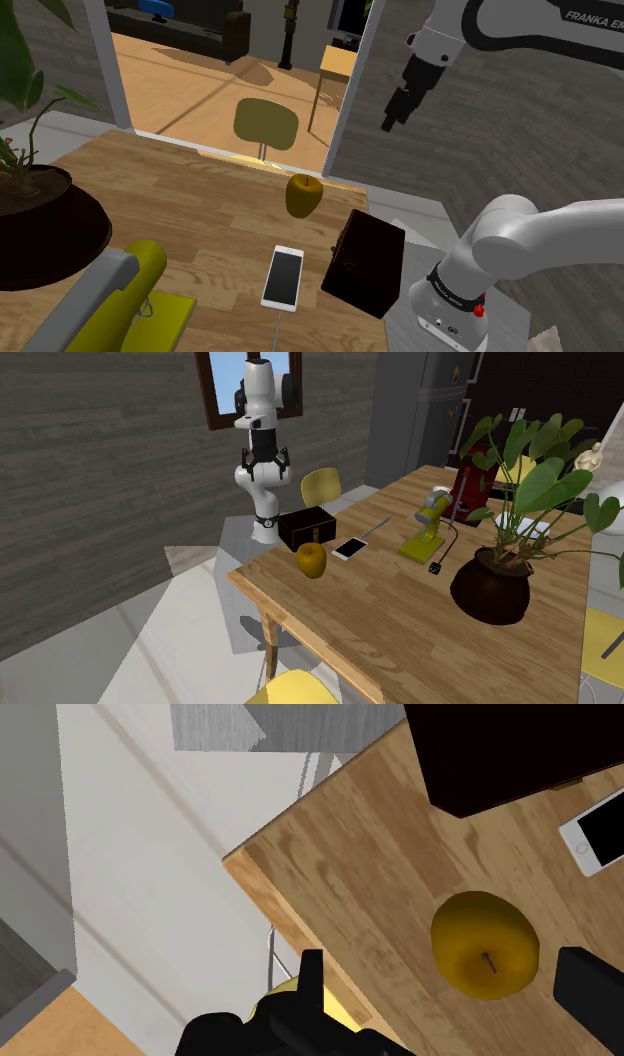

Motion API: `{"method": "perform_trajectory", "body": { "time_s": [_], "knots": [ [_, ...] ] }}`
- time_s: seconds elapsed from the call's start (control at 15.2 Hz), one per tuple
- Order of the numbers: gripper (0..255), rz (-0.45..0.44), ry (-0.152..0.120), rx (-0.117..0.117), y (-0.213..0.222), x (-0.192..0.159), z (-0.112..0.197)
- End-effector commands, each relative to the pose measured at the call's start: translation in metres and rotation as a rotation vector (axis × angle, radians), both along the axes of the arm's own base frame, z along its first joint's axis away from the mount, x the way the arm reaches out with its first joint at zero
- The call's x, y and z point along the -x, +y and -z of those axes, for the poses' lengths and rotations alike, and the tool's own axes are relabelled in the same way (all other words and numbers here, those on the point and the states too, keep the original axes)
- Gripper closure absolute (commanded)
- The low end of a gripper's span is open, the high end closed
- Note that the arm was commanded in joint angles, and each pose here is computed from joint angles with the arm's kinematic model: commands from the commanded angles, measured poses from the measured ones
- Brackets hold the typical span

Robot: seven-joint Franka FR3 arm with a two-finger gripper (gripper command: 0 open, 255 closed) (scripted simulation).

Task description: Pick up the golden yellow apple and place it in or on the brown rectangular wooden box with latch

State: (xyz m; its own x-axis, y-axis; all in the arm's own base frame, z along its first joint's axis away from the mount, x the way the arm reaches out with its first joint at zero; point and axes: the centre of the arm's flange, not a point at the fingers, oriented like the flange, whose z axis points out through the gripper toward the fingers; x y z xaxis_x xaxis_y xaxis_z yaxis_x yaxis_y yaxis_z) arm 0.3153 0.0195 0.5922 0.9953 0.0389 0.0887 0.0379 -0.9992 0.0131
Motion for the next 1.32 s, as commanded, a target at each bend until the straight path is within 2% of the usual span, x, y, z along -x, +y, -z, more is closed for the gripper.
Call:
{"method": "perform_trajectory", "body": {
  "time_s": [0.0,1.12,1.25],
  "knots": [
    [0,0.000,0.000,0.000,0.000,0.000,0.000],
    [0,0.541,0.181,-0.230,0.076,-0.146,0.152],
    [0,0.555,0.186,-0.236,0.078,-0.149,0.161]
  ]
}}
